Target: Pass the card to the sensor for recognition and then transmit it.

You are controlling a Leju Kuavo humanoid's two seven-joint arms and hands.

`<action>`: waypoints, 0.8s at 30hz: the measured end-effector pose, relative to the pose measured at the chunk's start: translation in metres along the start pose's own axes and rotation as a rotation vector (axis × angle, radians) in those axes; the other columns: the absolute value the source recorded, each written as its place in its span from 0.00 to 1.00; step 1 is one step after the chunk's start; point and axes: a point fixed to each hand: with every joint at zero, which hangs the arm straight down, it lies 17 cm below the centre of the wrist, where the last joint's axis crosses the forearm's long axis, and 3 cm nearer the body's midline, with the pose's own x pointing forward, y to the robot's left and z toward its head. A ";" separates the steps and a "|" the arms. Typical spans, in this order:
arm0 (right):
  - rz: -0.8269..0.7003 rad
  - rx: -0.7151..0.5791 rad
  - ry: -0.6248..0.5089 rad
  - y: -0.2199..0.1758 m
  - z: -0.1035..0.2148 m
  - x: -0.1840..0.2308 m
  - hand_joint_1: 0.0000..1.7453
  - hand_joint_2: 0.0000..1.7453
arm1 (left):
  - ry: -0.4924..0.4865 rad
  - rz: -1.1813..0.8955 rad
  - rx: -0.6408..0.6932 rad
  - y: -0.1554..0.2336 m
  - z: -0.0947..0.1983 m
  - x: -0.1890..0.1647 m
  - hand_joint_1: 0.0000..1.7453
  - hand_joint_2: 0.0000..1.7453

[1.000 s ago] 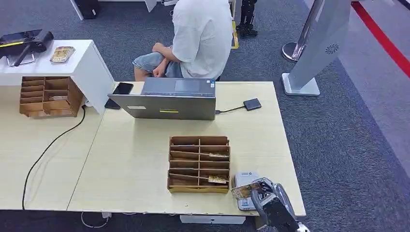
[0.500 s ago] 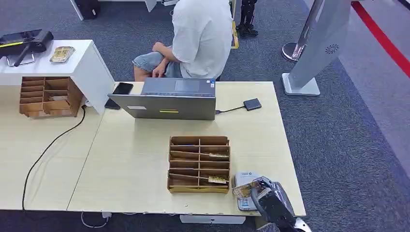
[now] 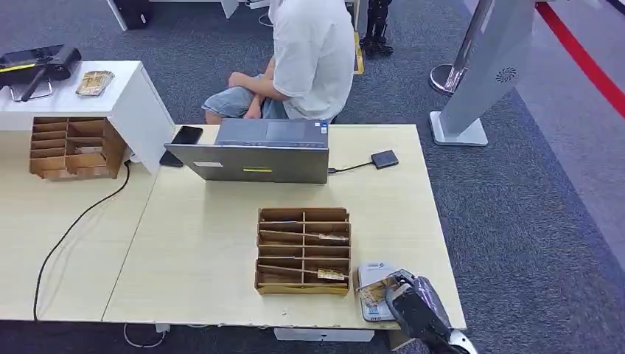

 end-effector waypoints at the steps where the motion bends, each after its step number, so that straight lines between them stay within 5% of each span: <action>1: 0.001 0.000 0.000 -0.001 -0.001 0.000 1.00 1.00 | 0.000 0.000 0.000 0.000 0.000 0.000 0.00 0.00; 24: 0.115 0.041 0.076 -0.015 -0.022 -0.020 1.00 1.00 | -0.007 -0.020 -0.002 0.001 0.000 0.001 0.00 0.00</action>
